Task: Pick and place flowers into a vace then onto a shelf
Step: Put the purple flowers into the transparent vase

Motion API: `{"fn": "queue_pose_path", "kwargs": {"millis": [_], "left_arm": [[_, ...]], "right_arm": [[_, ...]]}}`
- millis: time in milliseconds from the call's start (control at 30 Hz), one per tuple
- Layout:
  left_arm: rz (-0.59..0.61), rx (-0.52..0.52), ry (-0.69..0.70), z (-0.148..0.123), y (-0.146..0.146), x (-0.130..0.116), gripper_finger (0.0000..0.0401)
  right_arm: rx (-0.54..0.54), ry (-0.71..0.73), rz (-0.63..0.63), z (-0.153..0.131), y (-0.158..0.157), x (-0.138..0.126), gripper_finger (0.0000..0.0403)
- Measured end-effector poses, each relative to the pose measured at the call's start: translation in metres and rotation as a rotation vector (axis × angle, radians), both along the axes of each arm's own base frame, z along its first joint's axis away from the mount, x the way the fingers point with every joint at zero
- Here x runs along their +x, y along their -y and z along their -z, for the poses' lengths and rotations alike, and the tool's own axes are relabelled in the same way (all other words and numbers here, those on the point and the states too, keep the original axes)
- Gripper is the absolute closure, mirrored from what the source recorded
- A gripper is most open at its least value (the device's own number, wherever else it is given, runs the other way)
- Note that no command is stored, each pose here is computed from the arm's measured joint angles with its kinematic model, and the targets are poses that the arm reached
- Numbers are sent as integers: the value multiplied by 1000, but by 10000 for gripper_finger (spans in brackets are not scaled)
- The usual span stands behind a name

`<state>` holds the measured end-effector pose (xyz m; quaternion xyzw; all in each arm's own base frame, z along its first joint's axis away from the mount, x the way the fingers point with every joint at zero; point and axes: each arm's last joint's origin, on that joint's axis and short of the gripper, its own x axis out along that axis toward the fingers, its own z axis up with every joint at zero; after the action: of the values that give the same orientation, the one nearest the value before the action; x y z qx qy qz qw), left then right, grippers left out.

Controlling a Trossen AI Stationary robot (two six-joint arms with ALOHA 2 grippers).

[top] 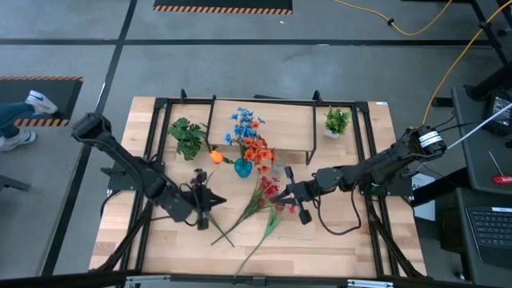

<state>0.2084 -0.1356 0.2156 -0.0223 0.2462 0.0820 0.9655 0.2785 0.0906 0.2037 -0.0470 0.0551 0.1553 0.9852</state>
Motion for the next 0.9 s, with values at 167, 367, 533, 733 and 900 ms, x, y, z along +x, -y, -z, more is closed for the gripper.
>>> {"fn": "queue_pose_path", "kwargs": {"millis": [167,367,533,733,900], "left_arm": [[-73,-104,-144,-3,17,6,398],[-218,-339,-314,-9,32,11,398],[-331,-482,-399,-14,42,18,398],[-510,-617,-531,-19,48,20,398],[-673,-680,-531,-17,45,16,398]], "right_arm": [[-18,-46,-33,-3,-7,-8,398],[-38,-72,-55,-6,-11,-15,398],[-66,-139,-56,-1,-10,-18,398],[-138,-181,-67,5,-9,-20,398],[-158,-181,-71,5,-9,-20,398]]}}
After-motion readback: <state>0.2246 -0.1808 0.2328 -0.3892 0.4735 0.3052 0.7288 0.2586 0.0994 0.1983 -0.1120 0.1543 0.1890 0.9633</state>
